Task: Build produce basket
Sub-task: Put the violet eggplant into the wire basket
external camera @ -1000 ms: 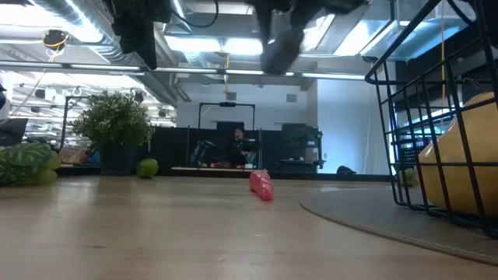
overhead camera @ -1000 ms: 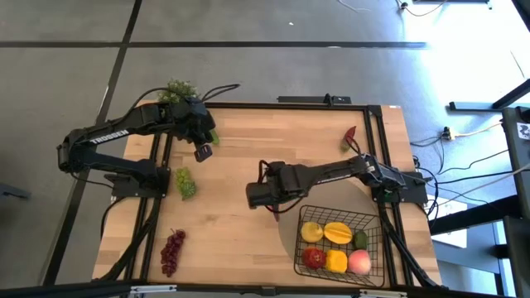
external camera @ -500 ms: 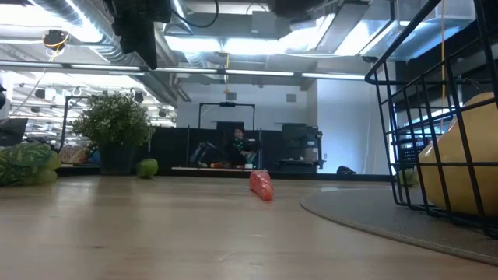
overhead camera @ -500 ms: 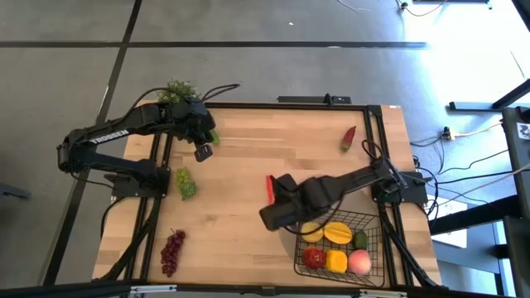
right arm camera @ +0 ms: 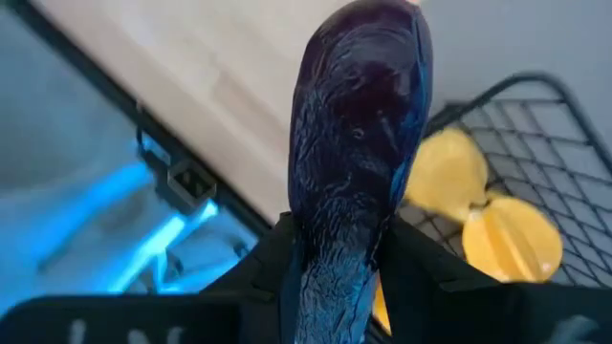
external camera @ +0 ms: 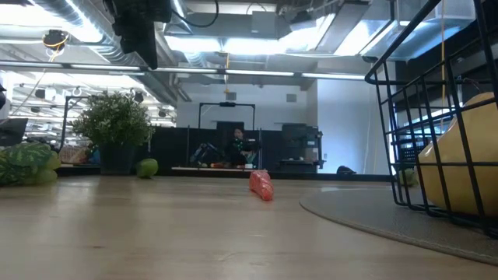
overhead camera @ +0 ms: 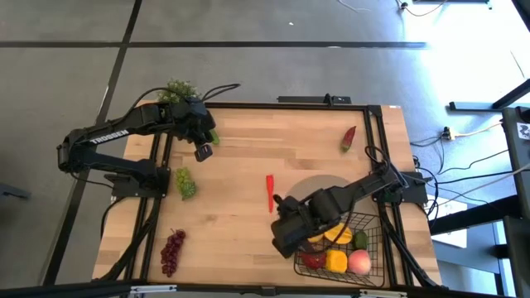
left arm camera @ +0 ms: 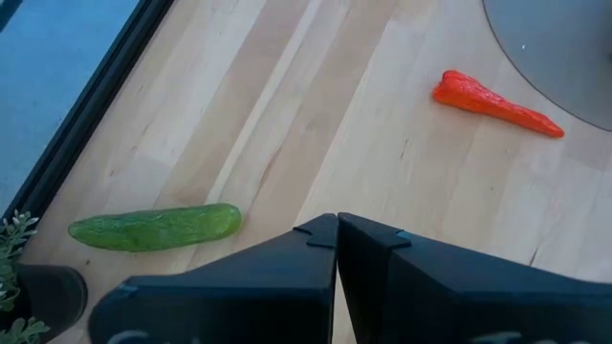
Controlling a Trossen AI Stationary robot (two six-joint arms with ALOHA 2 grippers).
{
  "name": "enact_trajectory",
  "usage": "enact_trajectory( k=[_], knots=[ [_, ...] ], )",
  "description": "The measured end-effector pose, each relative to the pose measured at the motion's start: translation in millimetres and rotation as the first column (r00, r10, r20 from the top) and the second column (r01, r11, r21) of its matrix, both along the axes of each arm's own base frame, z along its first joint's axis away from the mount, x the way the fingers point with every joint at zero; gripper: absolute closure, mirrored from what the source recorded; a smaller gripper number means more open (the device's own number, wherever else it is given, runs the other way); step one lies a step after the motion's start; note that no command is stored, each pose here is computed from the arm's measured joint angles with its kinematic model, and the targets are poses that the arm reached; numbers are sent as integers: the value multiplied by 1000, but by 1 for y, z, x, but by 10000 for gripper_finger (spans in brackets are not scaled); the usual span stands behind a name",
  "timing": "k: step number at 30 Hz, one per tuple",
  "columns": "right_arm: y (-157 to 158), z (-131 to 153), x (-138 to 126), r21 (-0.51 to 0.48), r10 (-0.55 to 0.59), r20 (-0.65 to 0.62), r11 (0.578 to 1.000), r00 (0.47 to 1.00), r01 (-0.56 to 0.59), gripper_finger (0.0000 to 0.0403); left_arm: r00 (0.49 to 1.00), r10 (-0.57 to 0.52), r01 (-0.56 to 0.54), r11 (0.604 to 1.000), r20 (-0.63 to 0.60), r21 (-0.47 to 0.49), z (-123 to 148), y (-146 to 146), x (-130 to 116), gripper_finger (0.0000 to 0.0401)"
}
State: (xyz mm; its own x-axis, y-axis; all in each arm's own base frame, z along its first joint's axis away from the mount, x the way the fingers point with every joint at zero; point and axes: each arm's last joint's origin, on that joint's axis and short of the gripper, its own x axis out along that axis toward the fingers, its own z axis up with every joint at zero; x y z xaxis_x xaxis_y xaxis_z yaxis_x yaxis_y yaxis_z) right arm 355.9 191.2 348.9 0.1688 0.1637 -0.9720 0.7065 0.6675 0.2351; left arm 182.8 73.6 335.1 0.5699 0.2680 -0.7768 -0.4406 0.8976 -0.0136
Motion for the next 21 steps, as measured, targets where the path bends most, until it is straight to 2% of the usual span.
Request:
enact_trajectory(
  k=[2,7,12,16,21],
  knots=[
    [6,0,-3,24,57,-9,998,998,-57,307,1000,0,0,1000,0,0,0,0,0,401],
    [21,-3,-12,29,107,-22,994,994,-107,307,1000,0,0,1000,0,0,0,0,0,401],
    [35,-2,-21,44,223,-18,974,975,-222,306,1000,0,0,1000,0,0,0,0,0,401],
    [49,-6,-31,-14,421,10,907,907,-421,306,1000,0,0,1000,0,0,0,0,0,401],
    [57,-40,-37,-28,498,-122,863,858,-505,306,1000,0,0,1000,0,0,0,0,0,401]
  ],
)
